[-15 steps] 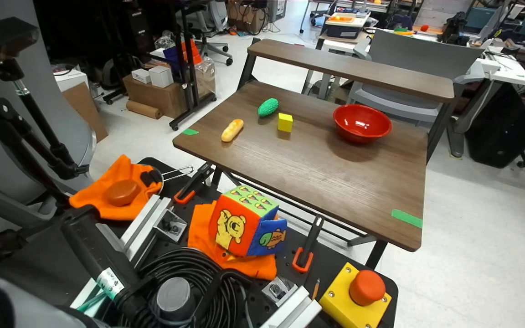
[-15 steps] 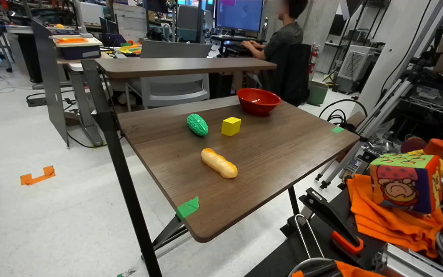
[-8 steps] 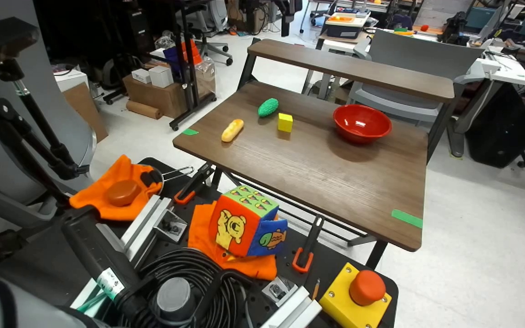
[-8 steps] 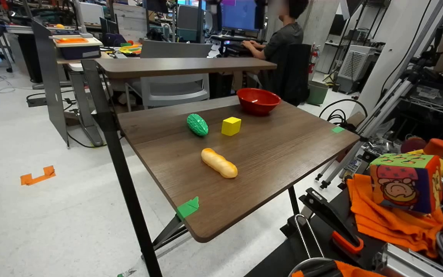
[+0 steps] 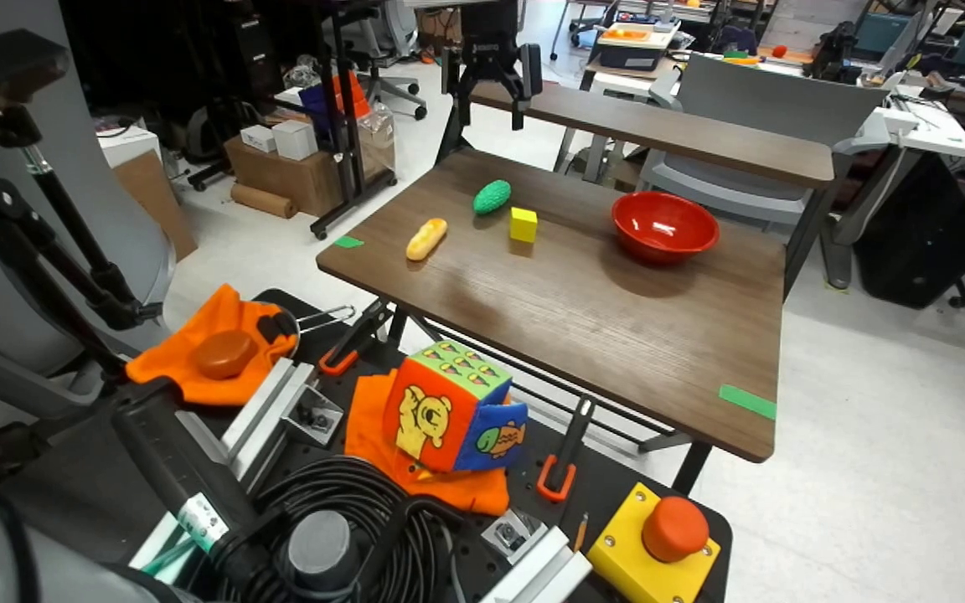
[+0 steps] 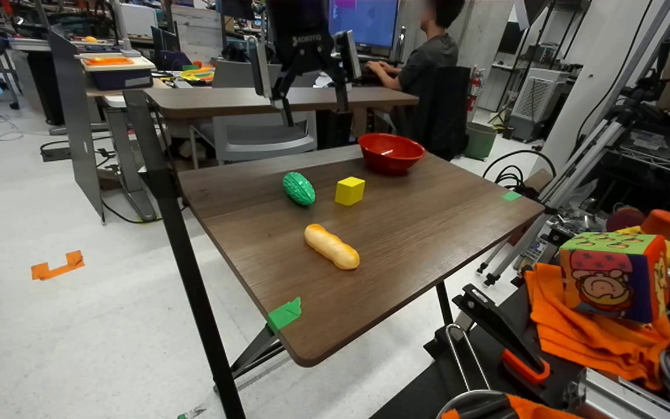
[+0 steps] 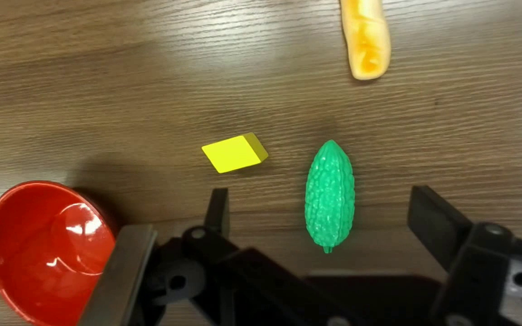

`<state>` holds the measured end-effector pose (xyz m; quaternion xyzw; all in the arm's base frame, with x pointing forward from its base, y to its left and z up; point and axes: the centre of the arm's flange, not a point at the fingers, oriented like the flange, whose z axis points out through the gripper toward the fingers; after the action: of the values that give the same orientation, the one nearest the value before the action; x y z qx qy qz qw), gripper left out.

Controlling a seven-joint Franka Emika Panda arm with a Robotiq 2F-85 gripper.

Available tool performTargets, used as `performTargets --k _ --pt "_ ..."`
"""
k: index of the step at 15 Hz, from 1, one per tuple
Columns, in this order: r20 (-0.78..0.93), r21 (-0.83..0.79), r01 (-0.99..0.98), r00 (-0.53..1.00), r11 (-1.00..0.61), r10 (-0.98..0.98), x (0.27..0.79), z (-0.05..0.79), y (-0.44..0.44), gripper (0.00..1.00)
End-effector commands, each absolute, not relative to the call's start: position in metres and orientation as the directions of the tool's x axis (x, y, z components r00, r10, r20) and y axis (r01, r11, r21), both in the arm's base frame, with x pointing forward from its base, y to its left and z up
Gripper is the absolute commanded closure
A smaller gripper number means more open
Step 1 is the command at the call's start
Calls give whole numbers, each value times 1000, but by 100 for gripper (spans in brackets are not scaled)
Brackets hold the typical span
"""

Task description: Put the green object inside the orange bowl

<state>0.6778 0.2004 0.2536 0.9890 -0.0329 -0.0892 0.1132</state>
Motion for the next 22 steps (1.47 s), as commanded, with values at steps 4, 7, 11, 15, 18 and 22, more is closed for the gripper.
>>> performTargets --k 4,7,11,15,18,22 --pt "-242 316 -9 966 -949 -90 738 215 221 0" --pt "-278 355 6 955 -935 -99 744 193 230 0" --pt "-310 407 12 943 -913 -126 749 163 238 0" --pt "-279 466 4 949 -885 -143 753 137 242 0" --pt "-269 468 -38 946 -883 -183 749 127 250 0" --pt "-233 495 -76 948 -865 -217 749 112 261 0"
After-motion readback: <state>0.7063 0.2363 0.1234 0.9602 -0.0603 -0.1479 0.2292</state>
